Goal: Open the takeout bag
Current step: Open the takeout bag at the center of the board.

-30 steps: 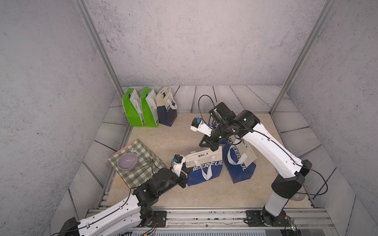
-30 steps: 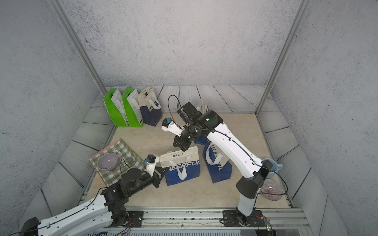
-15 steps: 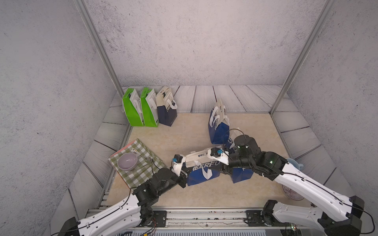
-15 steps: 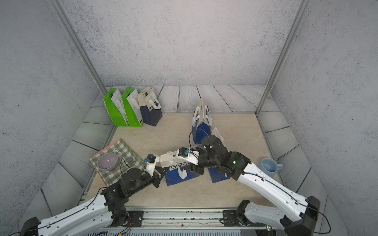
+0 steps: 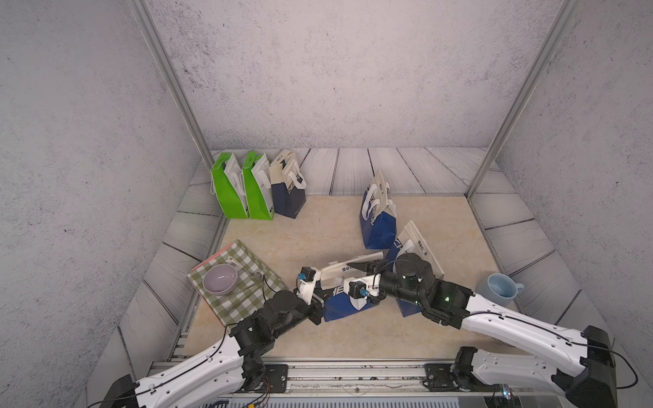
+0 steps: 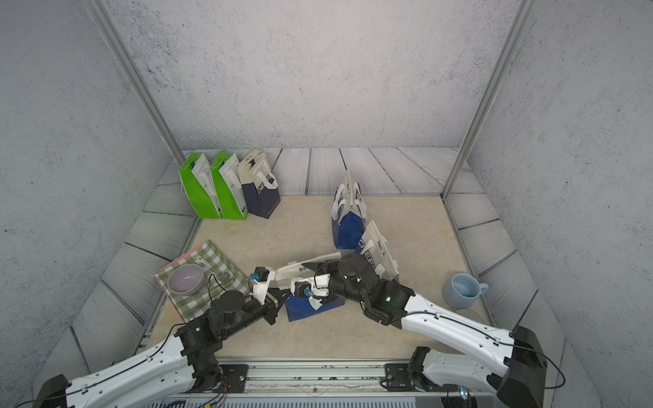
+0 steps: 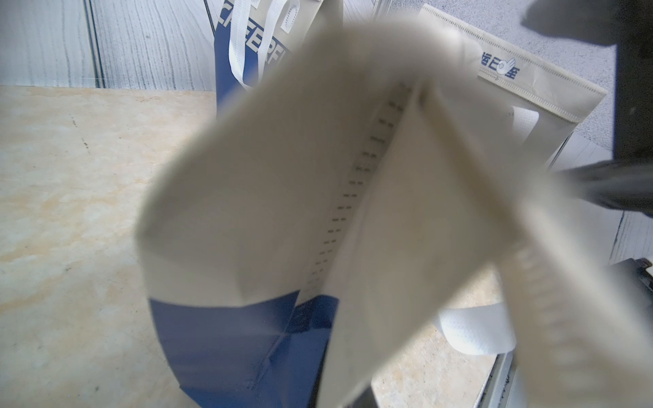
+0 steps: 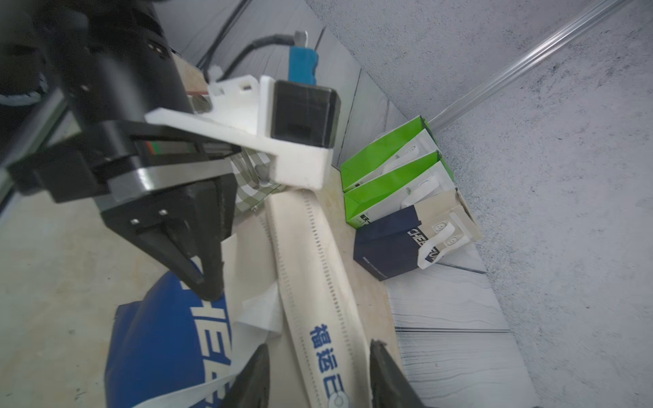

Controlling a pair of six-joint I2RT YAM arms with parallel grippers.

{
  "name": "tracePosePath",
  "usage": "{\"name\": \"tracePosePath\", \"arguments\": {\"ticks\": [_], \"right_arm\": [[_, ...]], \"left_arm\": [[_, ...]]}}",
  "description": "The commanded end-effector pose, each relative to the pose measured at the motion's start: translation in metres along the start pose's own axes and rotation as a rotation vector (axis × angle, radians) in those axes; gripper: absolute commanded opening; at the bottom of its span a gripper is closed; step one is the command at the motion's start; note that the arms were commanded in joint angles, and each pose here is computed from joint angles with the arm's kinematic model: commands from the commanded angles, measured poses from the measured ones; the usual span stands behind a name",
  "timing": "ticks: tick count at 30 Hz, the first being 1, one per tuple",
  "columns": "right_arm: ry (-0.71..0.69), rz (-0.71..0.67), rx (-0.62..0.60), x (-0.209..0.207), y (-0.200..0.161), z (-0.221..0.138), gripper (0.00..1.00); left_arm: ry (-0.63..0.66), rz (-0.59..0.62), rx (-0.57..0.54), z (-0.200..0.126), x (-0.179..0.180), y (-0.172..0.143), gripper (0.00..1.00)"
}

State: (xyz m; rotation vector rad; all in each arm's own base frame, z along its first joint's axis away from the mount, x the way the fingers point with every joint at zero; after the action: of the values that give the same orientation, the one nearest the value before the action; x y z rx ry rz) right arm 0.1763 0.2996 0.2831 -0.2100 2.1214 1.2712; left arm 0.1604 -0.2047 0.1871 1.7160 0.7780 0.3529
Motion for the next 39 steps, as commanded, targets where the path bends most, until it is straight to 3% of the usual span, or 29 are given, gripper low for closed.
{"name": "tracePosePath", "arguments": {"ticks": [1, 14, 30, 35, 39], "right_arm": [[-0.075, -0.089, 0.025, -0.007, -0.001, 0.006, 0.44], [-0.073, -0.174, 0.053, 0.005, -0.014, 0.020, 0.35], [-0.226, -0.217, 0.074, -0.013, -0.018, 0.037, 0.23], [-0.232, -0.196, 0.066, -0.014, -0.016, 0.039, 0.16], [-0.211, -0.163, 0.064, -0.015, -0.013, 0.038, 0.03]], "left_arm": [[0.000, 0.002, 0.018, -0.001, 0.000, -0.002, 0.00], [0.000, 0.005, 0.017, -0.002, 0.000, -0.002, 0.00], [-0.005, 0.009, 0.029, 0.000, 0.000, -0.006, 0.00], [-0.006, 0.011, 0.026, 0.000, -0.001, -0.005, 0.00], [-0.009, 0.010, 0.027, 0.000, -0.001, -0.005, 0.00]]}}
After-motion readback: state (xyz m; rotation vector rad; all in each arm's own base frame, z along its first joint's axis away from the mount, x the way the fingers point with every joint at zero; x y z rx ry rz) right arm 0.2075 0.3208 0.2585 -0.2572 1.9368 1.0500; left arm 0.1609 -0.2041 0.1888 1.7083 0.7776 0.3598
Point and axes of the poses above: each gripper's point midway between its finger pads, its own z axis out along the fingers, its own x axis along the line the jaws close on, y = z × x, the point moved 4 cm from there along -z, back along the fingers, and after that the axes turned 11 degrees about z, right-handed, at the moved point
